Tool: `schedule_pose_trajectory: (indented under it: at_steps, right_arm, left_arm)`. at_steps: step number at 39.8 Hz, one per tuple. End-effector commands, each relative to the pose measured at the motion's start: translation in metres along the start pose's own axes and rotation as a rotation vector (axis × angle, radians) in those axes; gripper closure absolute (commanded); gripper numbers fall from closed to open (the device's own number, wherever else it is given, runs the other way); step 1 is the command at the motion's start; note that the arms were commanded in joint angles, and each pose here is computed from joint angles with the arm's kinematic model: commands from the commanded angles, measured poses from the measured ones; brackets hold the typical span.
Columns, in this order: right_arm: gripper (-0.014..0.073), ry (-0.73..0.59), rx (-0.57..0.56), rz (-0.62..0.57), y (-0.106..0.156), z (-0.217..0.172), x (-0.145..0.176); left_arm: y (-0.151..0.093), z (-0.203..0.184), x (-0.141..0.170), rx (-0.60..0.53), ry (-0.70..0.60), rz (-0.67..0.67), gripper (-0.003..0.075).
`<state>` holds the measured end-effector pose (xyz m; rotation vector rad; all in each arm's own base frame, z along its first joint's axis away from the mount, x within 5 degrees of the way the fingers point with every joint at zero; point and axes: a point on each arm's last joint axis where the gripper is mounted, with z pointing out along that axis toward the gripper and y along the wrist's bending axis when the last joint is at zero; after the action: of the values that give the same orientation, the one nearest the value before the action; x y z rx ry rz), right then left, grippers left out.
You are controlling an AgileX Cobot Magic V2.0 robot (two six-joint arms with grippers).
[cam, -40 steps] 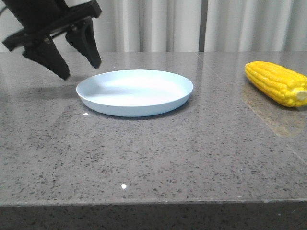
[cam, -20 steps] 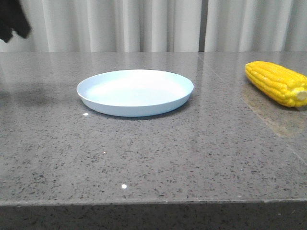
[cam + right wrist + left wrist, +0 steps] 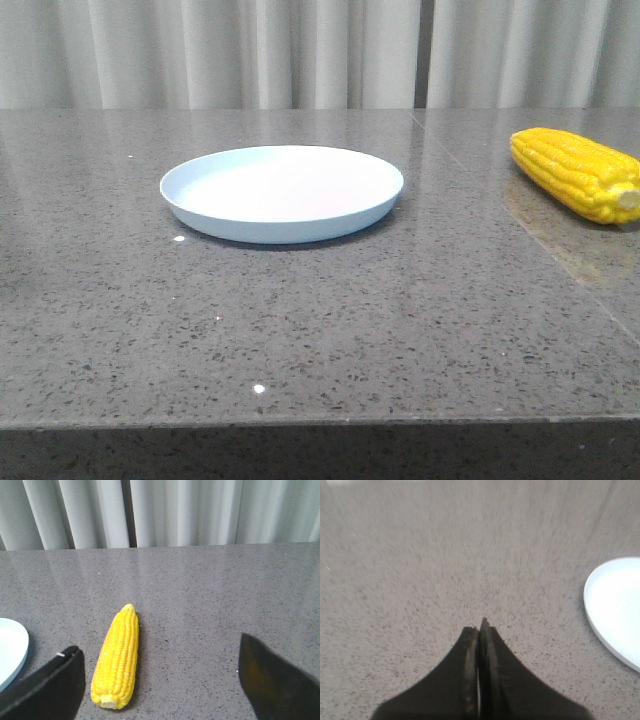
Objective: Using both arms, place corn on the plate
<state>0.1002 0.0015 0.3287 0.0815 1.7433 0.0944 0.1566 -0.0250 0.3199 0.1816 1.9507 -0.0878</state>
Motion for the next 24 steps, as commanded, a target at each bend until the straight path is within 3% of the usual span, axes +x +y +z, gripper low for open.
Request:
schedule_pose_trajectory:
  at_steps: [1,11,24]
  right_arm:
    - [-0.0049,-0.117,0.002,-0.008,0.001,-0.003,-0.019]
    - [-0.0049,-0.117,0.002,-0.008,0.001,-0.003,-0.019]
    - [-0.0049,-0.117,0.002,-0.008,0.001,-0.003,-0.019]
  left_arm:
    - [0.0,-0.031,-0.003,-0.009,-0.233,0.001,0.0741]
    - [-0.001,-0.09,0.032,-0.022,-0.44,0.018,0.0741]
    - [-0.001,-0.109,0.06,-0.033,-0.471,0.031,0.0741]
